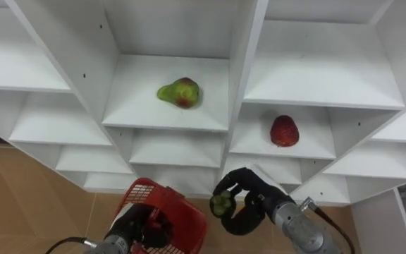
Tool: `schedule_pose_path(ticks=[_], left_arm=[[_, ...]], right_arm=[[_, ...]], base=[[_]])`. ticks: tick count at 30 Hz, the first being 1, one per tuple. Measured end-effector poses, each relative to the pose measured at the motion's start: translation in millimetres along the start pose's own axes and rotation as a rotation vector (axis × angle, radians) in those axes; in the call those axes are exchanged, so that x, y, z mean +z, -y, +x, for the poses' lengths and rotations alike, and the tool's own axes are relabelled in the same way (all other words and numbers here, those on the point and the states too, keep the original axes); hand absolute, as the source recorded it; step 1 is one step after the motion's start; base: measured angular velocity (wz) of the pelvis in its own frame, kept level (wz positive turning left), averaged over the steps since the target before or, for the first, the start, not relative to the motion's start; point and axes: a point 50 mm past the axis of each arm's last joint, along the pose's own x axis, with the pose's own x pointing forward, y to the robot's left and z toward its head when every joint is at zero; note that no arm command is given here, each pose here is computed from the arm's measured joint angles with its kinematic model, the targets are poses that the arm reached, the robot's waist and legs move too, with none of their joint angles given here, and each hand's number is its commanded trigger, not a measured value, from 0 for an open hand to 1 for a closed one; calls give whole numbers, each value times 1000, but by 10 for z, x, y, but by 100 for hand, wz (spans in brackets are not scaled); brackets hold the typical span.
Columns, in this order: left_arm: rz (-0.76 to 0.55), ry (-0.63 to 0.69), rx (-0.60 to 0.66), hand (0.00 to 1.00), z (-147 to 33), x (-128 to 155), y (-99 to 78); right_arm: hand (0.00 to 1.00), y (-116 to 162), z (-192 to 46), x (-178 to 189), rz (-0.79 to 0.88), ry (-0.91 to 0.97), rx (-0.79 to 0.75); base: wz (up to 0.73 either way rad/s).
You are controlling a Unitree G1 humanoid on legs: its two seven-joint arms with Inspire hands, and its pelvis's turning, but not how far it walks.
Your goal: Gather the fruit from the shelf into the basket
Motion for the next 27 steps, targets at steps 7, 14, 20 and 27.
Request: schedule_pose_path(ticks=[7, 14, 20, 27], left_arm=[[49, 28, -60, 100, 15, 75, 103], [67, 46, -108, 100, 19, 97, 186], [65, 52, -135, 100, 27, 115, 258], [78, 85, -146, 100, 51, 225, 243]], right_arm=[[100, -123, 42, -3, -32, -10, 58], [100, -125, 88, 49, -48, 4, 78], [100, -85, 131, 124, -57, 27, 68], [100, -91, 152, 178, -69, 51, 76]], base=[[0], [0], [1], [0]])
